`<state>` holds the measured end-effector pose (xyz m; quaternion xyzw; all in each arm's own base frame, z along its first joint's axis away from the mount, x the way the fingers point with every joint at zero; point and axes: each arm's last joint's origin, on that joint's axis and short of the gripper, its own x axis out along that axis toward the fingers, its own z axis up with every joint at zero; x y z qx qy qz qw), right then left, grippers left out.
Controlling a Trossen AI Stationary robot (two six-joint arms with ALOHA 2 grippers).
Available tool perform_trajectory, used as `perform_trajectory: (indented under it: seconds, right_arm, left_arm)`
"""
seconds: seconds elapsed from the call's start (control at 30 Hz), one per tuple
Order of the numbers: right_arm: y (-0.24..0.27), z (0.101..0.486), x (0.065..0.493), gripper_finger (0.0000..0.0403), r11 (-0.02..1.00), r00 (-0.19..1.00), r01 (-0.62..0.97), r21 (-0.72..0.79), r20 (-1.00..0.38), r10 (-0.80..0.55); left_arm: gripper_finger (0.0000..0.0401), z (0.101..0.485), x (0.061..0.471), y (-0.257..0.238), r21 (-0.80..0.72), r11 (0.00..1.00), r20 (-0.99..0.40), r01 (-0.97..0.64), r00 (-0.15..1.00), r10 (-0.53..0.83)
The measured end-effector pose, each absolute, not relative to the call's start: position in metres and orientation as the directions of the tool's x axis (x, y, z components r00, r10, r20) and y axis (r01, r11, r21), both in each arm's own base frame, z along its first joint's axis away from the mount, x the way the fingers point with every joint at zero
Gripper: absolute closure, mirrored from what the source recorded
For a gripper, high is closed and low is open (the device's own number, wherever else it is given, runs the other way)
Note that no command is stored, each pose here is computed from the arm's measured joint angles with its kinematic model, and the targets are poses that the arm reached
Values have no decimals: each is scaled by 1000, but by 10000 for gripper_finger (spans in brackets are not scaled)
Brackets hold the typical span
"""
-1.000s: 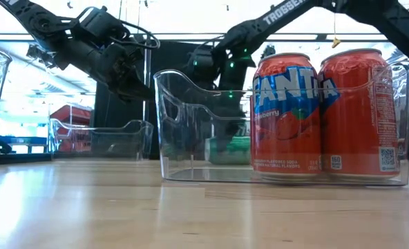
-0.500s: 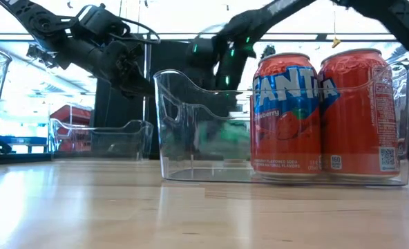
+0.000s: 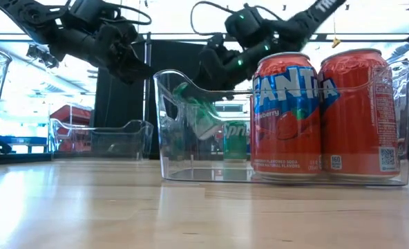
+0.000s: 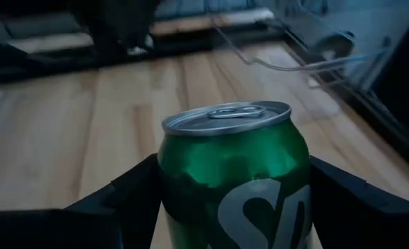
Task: Sort soda cans
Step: Put the sprite soda can into the top left transparent bin
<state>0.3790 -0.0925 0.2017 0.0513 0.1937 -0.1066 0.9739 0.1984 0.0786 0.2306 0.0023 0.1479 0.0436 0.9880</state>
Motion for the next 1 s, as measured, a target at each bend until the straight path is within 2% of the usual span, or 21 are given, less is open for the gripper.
perform_trajectory:
  seconds: [0.13,0.5,1.0]
  right_arm:
    - [-88,188,381,113,972,941,227,52,-268,-206]
    - [-93,135,390,113,963,919,269,-26,-293,-264]
    - [-93,129,392,113,959,916,282,-6,-296,-271]
  left_arm:
    - [401,237,200,79,-26,995,-279,-99,956,88]
    - [401,241,201,80,-77,991,-274,-112,958,87]
    - [401,239,200,80,-109,983,-297,-147,949,109]
